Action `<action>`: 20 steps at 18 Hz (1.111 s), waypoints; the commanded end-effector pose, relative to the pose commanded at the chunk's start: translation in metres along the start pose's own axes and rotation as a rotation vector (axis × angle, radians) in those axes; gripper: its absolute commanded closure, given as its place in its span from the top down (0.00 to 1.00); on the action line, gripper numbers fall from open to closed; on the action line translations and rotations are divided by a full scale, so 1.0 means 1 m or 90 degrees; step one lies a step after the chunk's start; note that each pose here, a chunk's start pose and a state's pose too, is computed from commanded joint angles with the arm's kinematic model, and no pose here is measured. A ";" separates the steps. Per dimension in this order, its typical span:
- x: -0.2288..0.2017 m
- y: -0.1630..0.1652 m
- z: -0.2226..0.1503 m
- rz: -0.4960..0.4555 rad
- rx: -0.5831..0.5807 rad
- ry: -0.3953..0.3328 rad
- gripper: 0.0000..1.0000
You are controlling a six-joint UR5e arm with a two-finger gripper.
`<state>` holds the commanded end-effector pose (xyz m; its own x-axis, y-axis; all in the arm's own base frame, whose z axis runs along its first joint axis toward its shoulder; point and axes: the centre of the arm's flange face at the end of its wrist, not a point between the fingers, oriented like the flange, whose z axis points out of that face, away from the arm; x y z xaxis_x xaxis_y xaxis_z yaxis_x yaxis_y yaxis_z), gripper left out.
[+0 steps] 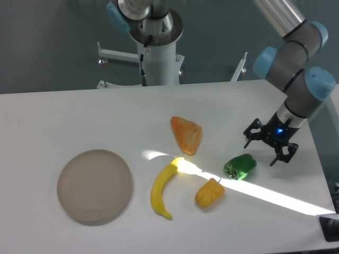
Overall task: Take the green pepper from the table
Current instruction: 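Lower the open gripper onto the green pepper and close on it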
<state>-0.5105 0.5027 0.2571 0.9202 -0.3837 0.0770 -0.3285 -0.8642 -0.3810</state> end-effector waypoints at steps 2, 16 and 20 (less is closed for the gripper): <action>0.001 0.000 0.002 0.000 0.001 0.002 1.00; 0.013 -0.023 0.025 0.002 0.000 0.002 1.00; 0.011 -0.023 0.025 0.003 0.001 0.001 0.92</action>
<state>-0.4874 0.5263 0.2437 0.9183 -0.3885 0.0761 -0.3330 -0.8620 -0.3823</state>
